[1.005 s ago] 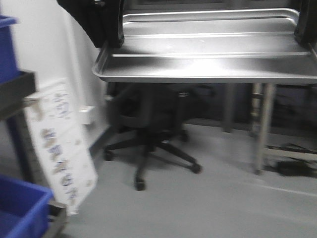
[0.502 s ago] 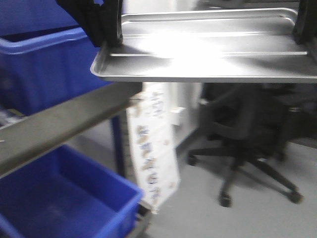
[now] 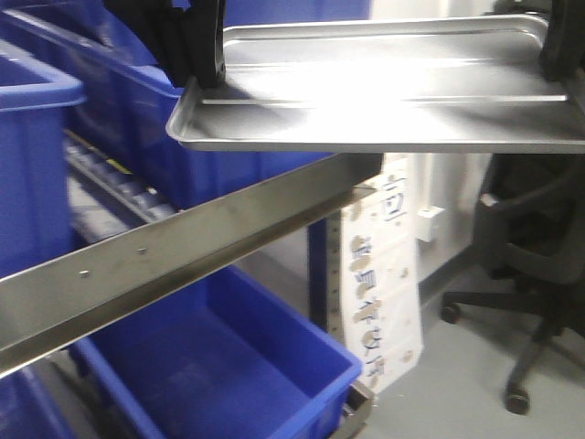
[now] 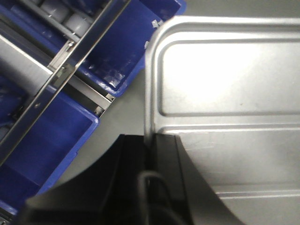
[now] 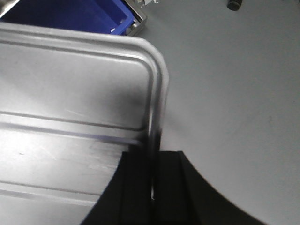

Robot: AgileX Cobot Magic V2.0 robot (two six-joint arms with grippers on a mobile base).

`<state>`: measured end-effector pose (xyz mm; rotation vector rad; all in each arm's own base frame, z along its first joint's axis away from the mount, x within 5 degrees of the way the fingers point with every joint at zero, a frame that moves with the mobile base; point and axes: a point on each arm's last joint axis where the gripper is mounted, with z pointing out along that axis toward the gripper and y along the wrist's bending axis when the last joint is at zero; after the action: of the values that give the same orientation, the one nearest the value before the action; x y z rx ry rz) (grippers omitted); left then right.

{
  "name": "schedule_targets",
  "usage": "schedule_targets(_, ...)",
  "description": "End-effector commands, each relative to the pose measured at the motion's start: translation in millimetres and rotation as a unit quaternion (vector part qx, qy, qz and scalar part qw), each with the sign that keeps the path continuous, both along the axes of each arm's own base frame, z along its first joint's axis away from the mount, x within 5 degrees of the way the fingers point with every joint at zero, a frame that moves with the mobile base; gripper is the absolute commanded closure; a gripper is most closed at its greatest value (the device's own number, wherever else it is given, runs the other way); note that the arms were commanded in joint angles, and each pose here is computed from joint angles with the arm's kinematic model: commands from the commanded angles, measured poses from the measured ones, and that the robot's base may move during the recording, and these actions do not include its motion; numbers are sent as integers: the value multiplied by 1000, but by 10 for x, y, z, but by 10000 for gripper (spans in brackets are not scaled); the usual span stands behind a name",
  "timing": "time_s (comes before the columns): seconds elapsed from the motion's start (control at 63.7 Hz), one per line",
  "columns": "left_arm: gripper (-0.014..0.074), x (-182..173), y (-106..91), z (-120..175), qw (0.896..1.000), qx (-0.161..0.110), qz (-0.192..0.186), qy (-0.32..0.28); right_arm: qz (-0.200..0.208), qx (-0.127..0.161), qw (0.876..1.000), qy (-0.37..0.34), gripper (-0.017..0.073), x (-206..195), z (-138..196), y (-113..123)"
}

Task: Grab silver tray and place in blue box
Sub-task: 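Hold the silver tray in both grippers while the base drives to the bins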

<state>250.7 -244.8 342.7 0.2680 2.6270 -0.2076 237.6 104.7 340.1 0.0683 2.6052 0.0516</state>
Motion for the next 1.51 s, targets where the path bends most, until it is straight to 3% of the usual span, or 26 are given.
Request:
schedule_targets(0.0,699,-45,84,264,999,-18,-5,-44,13,-7,999,-50,503,-7,200,-44)
schedule_targets(1.492,699,-45,84,264,999,-18,-5,-44,13,-7,999,-50,503,-7,200,-44)
